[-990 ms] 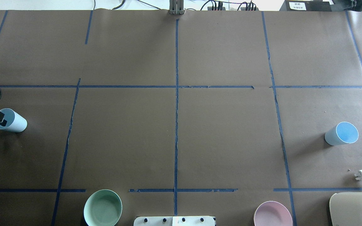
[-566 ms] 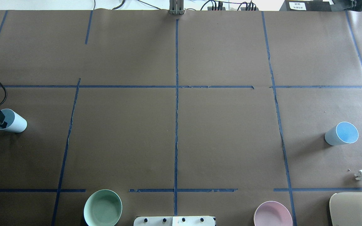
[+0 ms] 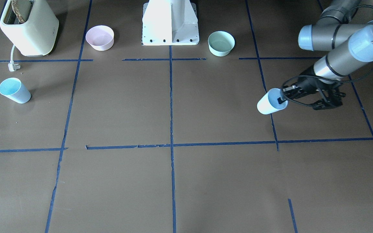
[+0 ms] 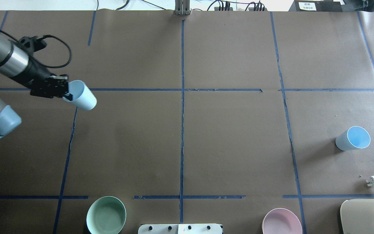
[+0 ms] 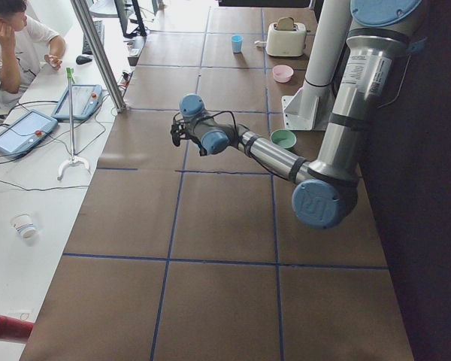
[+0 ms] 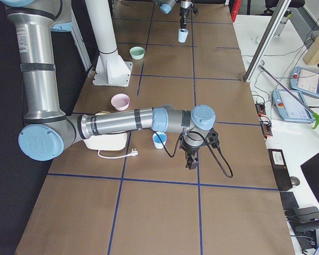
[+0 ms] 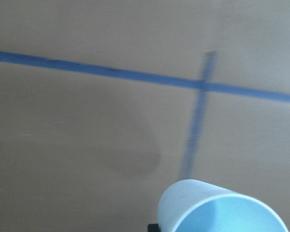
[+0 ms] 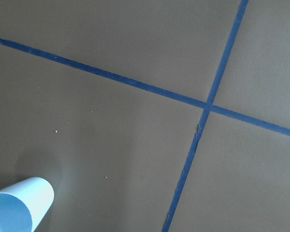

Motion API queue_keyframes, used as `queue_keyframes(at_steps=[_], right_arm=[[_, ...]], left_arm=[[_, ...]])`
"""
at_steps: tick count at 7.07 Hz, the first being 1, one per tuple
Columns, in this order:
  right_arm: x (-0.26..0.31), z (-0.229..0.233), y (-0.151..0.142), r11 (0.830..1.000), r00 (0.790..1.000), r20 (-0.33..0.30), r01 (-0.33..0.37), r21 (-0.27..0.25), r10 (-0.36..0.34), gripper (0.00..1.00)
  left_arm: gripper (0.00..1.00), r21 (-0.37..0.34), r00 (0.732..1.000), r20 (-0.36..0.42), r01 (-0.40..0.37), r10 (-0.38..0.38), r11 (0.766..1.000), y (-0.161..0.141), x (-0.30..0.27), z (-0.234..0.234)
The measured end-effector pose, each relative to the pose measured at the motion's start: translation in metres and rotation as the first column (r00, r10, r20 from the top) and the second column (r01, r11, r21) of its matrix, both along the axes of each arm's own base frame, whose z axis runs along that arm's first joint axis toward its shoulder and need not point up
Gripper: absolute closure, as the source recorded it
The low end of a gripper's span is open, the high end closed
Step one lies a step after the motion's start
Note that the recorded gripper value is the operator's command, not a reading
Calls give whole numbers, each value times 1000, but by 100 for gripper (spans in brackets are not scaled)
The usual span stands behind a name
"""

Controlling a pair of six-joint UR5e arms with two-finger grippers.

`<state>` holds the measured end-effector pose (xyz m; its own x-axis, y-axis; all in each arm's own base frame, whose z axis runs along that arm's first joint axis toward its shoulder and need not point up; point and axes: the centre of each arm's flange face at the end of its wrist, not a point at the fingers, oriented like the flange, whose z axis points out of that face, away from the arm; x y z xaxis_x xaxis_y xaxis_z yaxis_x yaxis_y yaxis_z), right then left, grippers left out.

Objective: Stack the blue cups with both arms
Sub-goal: 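Carry the cup with the left gripper to the table center and lower it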

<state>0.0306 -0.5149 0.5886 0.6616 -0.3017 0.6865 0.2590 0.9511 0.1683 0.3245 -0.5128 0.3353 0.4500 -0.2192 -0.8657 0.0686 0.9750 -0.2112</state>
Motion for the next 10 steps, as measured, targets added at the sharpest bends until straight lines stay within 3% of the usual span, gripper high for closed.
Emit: queue_keyframes(at_steps=[1,2,3,6,7,8,10], right_arm=[[-1,-1,0,1000,1000,11,0,7,0,0],[-2,0,2,1000,1000,32,-1,3,1,0],[-4,2,5,1000,999,53,0,-4,0,0],[-17,0,7,1000,992,128,11,-21,-8,0],[-22,0,7,1000,990,139,18,-22,-15,0],[-25,-1,7,999,990,143,24,-20,-21,0],[-33,-4,7,999,988,153,39,-15,-36,0]], left_arm=[[100,-35,1000,0,6,-6,999,13,65,-73],[100,-24,999,35,22,-21,999,32,126,-124],[100,2,996,80,35,-35,999,51,176,-148],[100,25,987,161,24,-28,999,74,247,-147],[92,28,986,163,17,-21,999,77,254,-147],[77,30,987,162,13,-18,999,79,256,-148],[0,44,990,141,11,-17,999,80,258,-150]])
